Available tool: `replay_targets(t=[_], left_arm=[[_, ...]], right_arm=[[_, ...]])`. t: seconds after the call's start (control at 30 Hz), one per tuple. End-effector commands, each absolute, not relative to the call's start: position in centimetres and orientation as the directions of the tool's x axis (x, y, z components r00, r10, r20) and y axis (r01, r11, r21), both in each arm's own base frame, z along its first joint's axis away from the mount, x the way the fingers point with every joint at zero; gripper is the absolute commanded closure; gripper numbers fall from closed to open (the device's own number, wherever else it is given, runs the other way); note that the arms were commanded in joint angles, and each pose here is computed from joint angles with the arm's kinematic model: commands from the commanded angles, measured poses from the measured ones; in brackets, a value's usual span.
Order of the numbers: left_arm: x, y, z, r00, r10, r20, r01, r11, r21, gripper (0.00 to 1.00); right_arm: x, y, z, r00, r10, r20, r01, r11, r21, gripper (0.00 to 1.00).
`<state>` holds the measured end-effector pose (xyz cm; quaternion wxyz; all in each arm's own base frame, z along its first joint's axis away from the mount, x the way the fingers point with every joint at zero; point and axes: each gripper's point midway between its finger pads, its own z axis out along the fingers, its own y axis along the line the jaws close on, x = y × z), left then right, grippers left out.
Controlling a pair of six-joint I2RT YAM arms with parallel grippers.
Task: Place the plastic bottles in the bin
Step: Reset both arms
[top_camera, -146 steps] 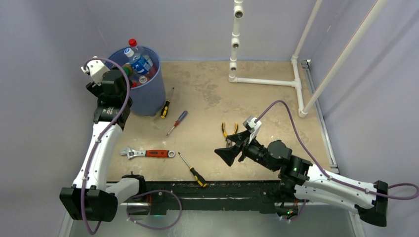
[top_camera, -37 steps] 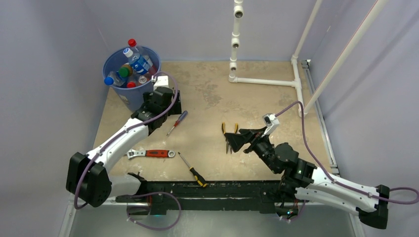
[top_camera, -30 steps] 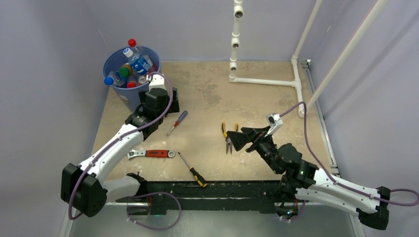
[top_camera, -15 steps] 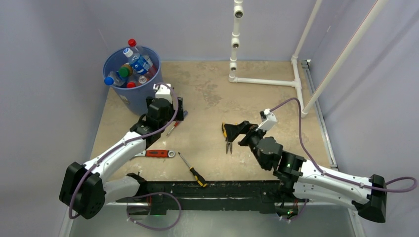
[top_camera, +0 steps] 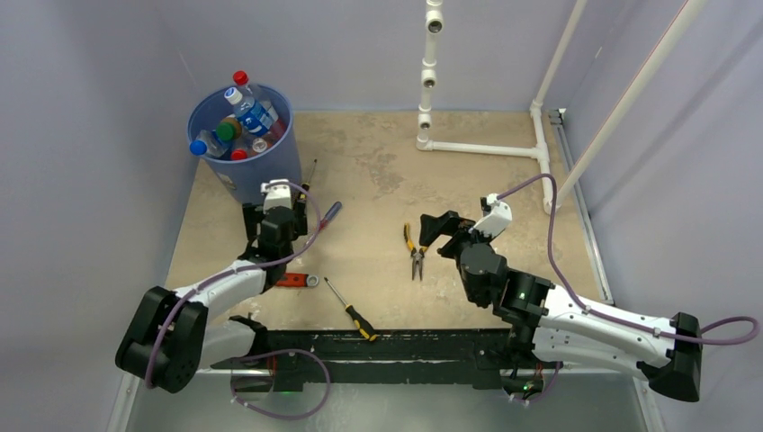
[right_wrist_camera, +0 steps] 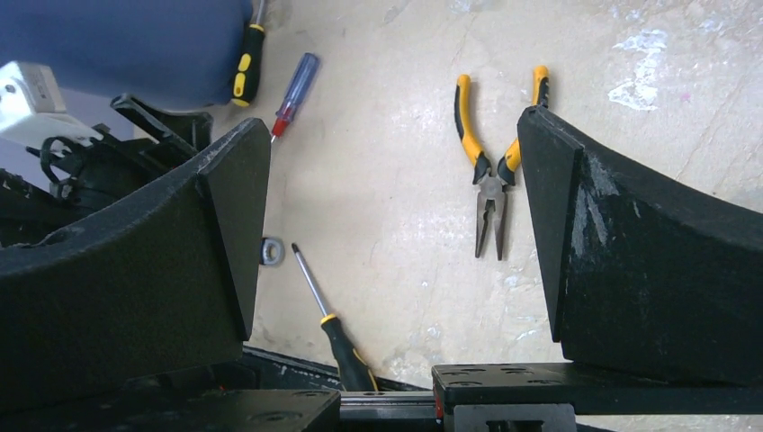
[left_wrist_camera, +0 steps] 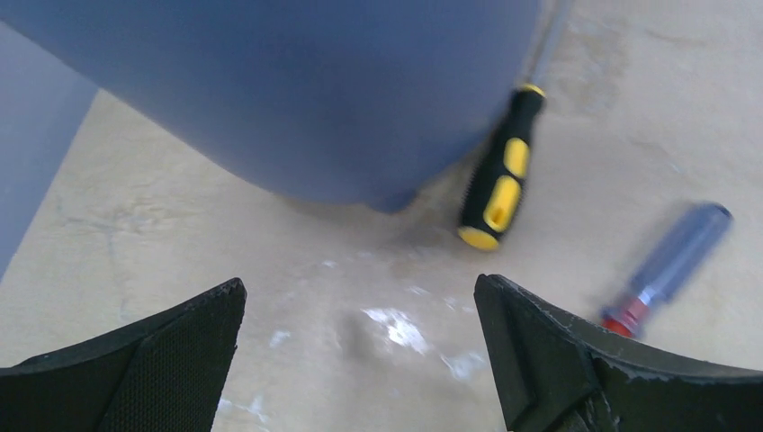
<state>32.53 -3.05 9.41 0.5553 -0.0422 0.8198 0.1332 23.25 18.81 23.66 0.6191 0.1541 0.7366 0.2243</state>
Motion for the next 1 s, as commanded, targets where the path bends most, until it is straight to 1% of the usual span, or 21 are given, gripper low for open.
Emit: replay_targets(t=[0.0, 0.1, 0.2, 0.3, 0.37, 0.43, 0.47, 0.5, 0.57, 0.6, 0.67, 0.73, 0.8, 0.9, 0.97], left_arm=[[35.4, -1.6, 12.9, -0.205, -0.013, -0.979, -0.291, 0.955, 0.048, 0.01], [35.7, -2.9, 13.2, -0.21, -0.009, -0.978, -0.216, 0.976, 0.037, 0.01], [34.8, -5.0, 15.6, -0.158, -0.041, -0.987, -0.126, 0.992, -0.021, 0.01], [33.2, -7.0, 19.0, -0.11, -0.079, -0.991, -0.079, 0.994, -0.07, 0.01], [32.2, -7.9, 21.3, -0.099, -0.107, -0.989, -0.055, 0.993, -0.102, 0.01], [31.6, -7.8, 24.3, -0.074, -0.175, -0.982, -0.088, 0.982, -0.168, 0.01], [31.3, -7.3, 25.0, -0.087, -0.193, -0.977, -0.122, 0.976, -0.182, 0.01], [31.1, -6.6, 26.9, -0.07, -0.222, -0.973, -0.17, 0.963, -0.208, 0.01], [30.8, -5.3, 32.3, -0.013, -0.248, -0.969, -0.228, 0.944, -0.239, 0.01], [30.5, -4.9, 34.5, -0.01, -0.222, -0.975, -0.231, 0.949, -0.214, 0.01], [30.3, -4.9, 38.6, -0.016, -0.105, -0.994, -0.18, 0.979, -0.101, 0.01], [30.1, -4.5, 41.9, 0.054, -0.12, -0.991, -0.184, 0.974, -0.128, 0.01], [29.8, -5.2, 45.2, 0.175, -0.155, -0.972, -0.108, 0.978, -0.176, 0.01], [28.8, -5.9, 50.4, 0.391, -0.245, -0.887, 0.012, 0.965, -0.261, 0.01], [28.5, -5.8, 53.3, 0.458, -0.299, -0.837, 0.048, 0.949, -0.313, 0.01]], right_arm=[[23.4, 18.0, 25.2, -0.146, 0.512, -0.847, -0.037, 0.852, 0.522, 0.01], [23.1, 17.9, 25.0, -0.169, 0.509, -0.844, -0.031, 0.853, 0.521, 0.01], [22.7, 17.8, 25.0, -0.19, 0.502, -0.844, -0.046, 0.854, 0.519, 0.01], [22.3, 17.9, 26.4, -0.188, 0.507, -0.841, -0.107, 0.841, 0.531, 0.01], [21.7, 18.3, 27.8, -0.189, 0.519, -0.833, -0.178, 0.817, 0.549, 0.01], [20.6, 19.5, 30.1, -0.188, 0.477, -0.858, -0.328, 0.794, 0.513, 0.01], [20.0, 20.0, 31.8, -0.17, 0.455, -0.874, -0.404, 0.777, 0.483, 0.01], [19.4, 20.4, 33.5, -0.159, 0.444, -0.882, -0.467, 0.753, 0.463, 0.01], [19.1, 20.0, 36.1, -0.117, 0.438, -0.891, -0.5, 0.749, 0.434, 0.01], [19.1, 19.4, 37.4, -0.094, 0.453, -0.886, -0.495, 0.751, 0.437, 0.01], [19.5, 17.6, 38.8, -0.066, 0.506, -0.86, -0.43, 0.763, 0.482, 0.01], [19.4, 16.7, 41.0, -0.006, 0.551, -0.834, -0.446, 0.745, 0.496, 0.01], [19.3, 16.7, 43.7, 0.041, 0.551, -0.834, -0.476, 0.744, 0.468, 0.01], [20.7, 17.6, 46.4, 0.058, 0.475, -0.878, -0.415, 0.812, 0.411, 0.01], [21.7, 18.3, 47.6, 0.061, 0.407, -0.911, -0.376, 0.855, 0.357, 0.01]])
